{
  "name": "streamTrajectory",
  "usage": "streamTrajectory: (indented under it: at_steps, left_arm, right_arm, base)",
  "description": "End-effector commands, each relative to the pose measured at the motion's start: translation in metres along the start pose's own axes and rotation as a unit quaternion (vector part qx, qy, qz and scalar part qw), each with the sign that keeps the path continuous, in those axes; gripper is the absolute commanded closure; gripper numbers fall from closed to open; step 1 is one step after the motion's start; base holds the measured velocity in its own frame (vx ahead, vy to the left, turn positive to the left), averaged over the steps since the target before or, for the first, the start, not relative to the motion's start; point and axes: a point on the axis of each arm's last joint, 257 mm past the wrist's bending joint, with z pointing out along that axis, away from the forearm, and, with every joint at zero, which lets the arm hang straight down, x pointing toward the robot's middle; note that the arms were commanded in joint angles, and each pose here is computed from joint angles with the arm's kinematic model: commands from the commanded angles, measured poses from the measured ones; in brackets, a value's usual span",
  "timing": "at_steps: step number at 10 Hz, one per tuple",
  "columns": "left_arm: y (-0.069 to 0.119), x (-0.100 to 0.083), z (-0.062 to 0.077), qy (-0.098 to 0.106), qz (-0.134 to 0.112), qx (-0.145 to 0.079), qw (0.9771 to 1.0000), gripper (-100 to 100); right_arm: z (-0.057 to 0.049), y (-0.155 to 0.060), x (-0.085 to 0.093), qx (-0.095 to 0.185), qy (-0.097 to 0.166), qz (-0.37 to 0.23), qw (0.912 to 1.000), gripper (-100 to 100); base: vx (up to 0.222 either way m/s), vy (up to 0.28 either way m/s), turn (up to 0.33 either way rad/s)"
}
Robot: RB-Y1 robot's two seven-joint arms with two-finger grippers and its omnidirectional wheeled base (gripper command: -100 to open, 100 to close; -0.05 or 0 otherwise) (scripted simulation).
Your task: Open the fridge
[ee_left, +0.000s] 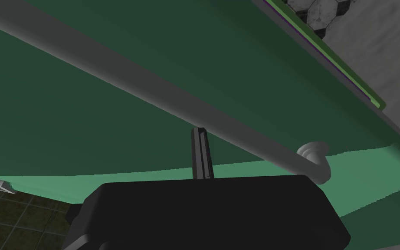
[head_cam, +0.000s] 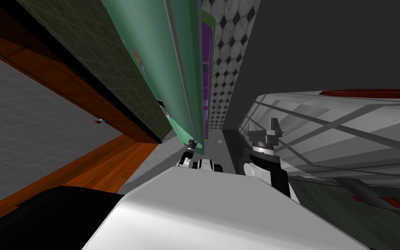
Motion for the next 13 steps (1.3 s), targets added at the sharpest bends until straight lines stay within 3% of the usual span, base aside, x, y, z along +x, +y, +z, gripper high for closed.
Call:
streamTrajectory:
  at_steps: [1,8,9,10,13]
  left_arm:
    - [0.005,0.008,-0.004,0.013,0.001,-0.009,0.9999,100]
    - [0.022,0.037,-0.023,0.06,0.001,-0.043,0.9973,100]
    - [0.02,0.034,-0.021,0.055,0.002,-0.04,0.9977,100]
    - [0.017,0.042,-0.018,0.059,-0.005,-0.043,0.9973,-100]
    - [0.012,0.056,-0.011,0.064,-0.017,-0.049,0.9966,-100]
  right_arm:
    - [0.0,0.0,0.0,0.0,0.0,0.0,1.0,0]
    - [0.0,0.0,0.0,0.0,0.0,0.0,1.0,0]
    - [0.0,0.0,0.0,0.0,0.0,0.0,1.0,0]
    - [0.0,0.0,0.0,0.0,0.0,0.0,1.0,0]
    - [0.0,0.0,0.0,0.0,0.0,0.0,1.0,0]
  base:
    - [-0.1,0.23,-0.086]
    - [-0.144,0.263,-0.124]
    - [-0.059,0.106,-0.032]
    - [0.023,-0.004,0.019]
    - [0.086,-0.05,0.015]
